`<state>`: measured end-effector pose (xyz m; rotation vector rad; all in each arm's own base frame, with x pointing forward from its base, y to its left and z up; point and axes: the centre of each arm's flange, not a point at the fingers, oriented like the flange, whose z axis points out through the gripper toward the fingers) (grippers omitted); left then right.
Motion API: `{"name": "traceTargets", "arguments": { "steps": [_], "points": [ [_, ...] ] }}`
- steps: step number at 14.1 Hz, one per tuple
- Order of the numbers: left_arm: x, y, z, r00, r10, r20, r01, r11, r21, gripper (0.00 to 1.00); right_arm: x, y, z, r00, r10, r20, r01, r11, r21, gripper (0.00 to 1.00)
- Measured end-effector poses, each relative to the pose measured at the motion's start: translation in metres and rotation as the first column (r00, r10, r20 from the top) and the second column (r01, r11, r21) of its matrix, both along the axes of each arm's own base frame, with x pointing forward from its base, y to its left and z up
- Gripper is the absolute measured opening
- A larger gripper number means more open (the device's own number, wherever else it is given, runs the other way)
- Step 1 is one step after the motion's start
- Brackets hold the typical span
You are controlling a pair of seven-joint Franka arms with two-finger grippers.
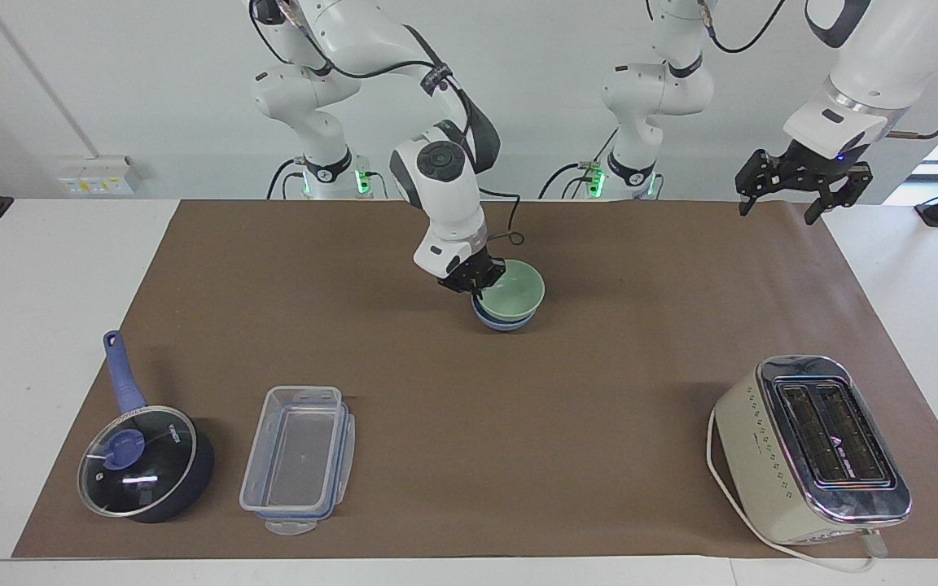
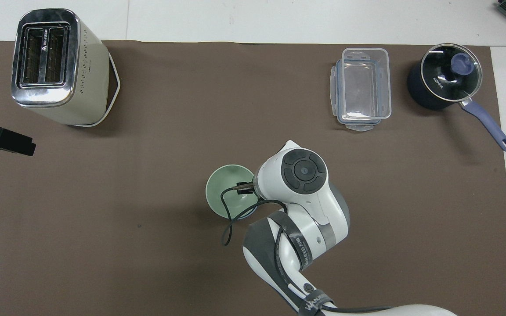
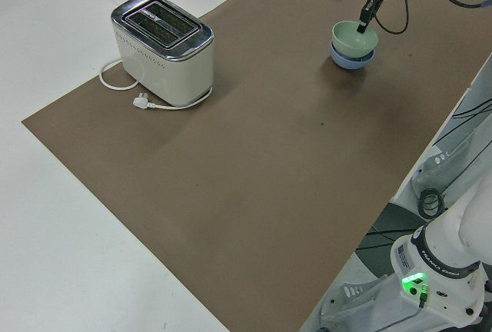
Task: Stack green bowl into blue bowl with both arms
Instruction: 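Lower the green bowl into the blue bowl and open the right gripper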
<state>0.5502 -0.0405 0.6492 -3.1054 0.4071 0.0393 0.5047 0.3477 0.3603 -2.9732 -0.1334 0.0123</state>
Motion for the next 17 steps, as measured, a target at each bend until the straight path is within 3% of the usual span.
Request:
{"name": "traceTargets", "arguments": {
  "steps": [17],
  "points": [
    [0.0, 0.0, 0.0, 1.0, 0.0, 0.0, 0.0, 1.0, 0.0, 1.0, -0.0028, -0.0016, -0.0056, 1.0, 0.001, -0.01, -0.001, 1.0, -0.008, 0.05]
  ]
}}
